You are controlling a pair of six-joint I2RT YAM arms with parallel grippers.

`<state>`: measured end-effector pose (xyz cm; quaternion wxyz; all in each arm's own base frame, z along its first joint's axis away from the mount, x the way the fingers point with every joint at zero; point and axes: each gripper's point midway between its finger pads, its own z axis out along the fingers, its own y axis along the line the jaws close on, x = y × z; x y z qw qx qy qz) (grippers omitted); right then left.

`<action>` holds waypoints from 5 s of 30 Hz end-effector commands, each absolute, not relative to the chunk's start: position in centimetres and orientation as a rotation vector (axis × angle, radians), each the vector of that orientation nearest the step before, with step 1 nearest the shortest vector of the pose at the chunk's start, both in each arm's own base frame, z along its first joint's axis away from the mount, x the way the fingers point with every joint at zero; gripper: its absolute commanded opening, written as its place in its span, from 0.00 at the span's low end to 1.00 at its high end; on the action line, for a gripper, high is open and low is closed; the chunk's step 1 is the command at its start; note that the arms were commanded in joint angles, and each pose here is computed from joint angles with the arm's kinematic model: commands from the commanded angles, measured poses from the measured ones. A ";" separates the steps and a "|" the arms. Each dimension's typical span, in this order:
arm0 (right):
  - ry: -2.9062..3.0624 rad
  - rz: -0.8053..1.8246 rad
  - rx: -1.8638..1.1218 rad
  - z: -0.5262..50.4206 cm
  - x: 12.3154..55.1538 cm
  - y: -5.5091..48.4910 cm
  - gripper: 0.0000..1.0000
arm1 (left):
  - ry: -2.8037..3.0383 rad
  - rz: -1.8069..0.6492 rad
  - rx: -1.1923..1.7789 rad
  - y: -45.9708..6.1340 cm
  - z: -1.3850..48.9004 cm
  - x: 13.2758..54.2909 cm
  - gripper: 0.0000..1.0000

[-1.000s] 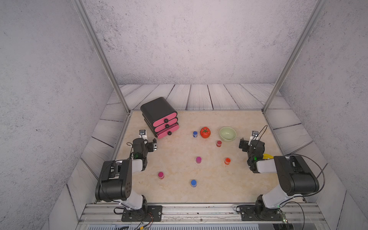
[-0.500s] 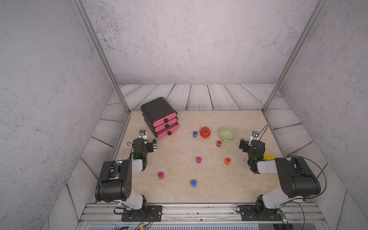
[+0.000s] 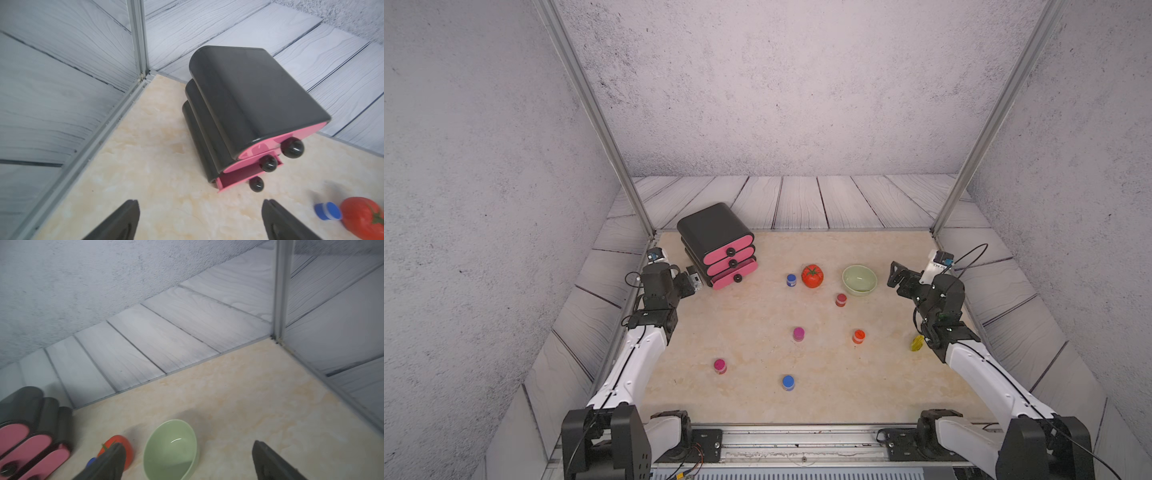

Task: Put the paint cans in the drawer according to color
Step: Move the storage box to the center of the board, then close the drawer in the storage box.

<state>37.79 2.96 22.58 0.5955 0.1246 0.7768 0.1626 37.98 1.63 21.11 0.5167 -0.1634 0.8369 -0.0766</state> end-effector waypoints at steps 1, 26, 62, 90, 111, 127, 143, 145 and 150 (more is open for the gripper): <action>1.796 0.709 0.250 24.0 37.0 7.3 0.99 | 2.042 -0.414 -0.534 -0.4 21.9 36.5 0.98; 1.979 1.364 -0.028 23.9 46.1 27.6 0.99 | 1.964 -0.710 -0.846 -0.7 25.5 43.0 0.97; 2.026 1.506 0.316 15.0 59.6 47.0 0.92 | 2.045 -0.870 -0.896 1.1 21.1 54.5 0.85; 2.073 1.676 0.051 17.9 53.9 51.0 0.60 | 2.260 -1.083 -0.784 -3.8 17.8 51.6 0.68; 2.176 1.616 0.185 19.8 42.9 45.1 0.55 | 2.403 -1.153 -0.587 -9.0 19.3 42.0 0.64; 2.248 0.957 -0.181 22.8 36.3 33.1 0.77 | 2.458 -0.487 -0.479 -4.0 22.9 33.4 0.70; 1.889 0.707 -0.138 21.1 26.4 19.0 0.83 | 2.213 -0.686 0.255 -15.8 18.6 22.4 0.54; 1.906 0.673 -0.120 20.6 26.3 18.4 0.83 | 2.251 -0.610 0.244 -15.8 16.7 22.9 0.49; 1.920 0.605 -0.062 20.5 26.6 17.0 0.78 | 2.383 -0.419 0.262 -17.1 12.9 25.4 0.27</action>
